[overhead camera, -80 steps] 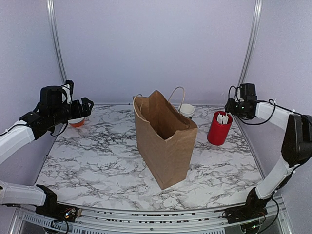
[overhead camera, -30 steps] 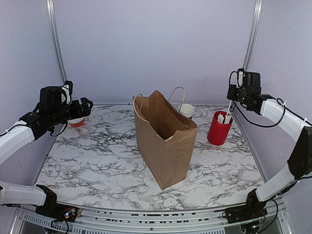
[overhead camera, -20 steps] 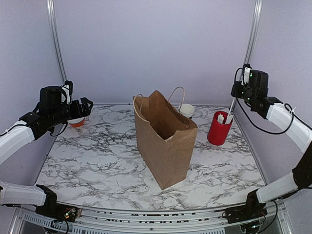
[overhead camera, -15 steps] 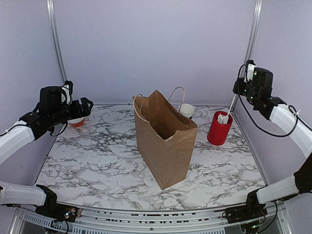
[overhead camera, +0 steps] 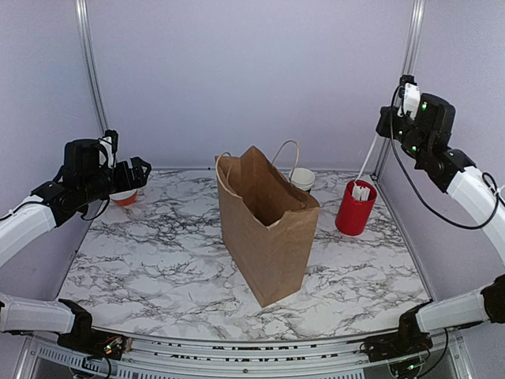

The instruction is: Pack the takeout coffee

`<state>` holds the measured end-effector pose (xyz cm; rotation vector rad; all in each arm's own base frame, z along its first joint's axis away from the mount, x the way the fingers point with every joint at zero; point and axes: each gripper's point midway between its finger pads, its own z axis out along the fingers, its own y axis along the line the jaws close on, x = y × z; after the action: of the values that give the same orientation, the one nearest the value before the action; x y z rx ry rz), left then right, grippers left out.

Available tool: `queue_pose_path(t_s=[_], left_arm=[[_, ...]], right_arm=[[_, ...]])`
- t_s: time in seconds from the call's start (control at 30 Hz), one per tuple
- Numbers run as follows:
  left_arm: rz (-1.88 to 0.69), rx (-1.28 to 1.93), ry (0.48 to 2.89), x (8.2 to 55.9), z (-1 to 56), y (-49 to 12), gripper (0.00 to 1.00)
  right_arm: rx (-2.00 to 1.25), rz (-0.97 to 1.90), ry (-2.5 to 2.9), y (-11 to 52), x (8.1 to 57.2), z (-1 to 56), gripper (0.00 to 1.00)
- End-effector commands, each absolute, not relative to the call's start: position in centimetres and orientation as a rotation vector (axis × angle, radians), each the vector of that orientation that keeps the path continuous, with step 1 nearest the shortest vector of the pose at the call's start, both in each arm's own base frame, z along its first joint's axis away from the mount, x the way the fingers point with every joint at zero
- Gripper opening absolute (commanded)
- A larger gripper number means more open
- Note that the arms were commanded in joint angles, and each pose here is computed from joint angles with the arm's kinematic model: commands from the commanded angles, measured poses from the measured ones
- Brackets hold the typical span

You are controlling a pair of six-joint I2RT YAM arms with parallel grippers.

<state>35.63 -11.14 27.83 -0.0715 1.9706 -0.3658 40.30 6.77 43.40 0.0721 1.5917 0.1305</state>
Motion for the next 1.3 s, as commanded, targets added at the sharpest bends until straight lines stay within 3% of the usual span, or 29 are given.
queue_pose_path(t_s=[0.0,0.27,0.77,1.27], left_arm=[[-0.384,-0.072,1.96,35.8,27.8,-11.3,0.99],[-0.385,-0.072,1.955,35.7,28.0,-11.2,0.99],[-0.384,-0.071,1.958,35.7,27.9,-11.3,0.99],[-0.385,-0.072,1.962,35.8,27.7,-11.3,0.99]], right_arm=[[0.043,0.126,1.485,8.1,37.5,48.7,0.02],[-0.008,0.223,1.39,10.7,34.1,52.7,0.02],[-0.23,0.769,1.296,17.1,28.3,58.4,0.06],[-0.398,1.022,1.252,22.7,25.1,60.5,0.0]])
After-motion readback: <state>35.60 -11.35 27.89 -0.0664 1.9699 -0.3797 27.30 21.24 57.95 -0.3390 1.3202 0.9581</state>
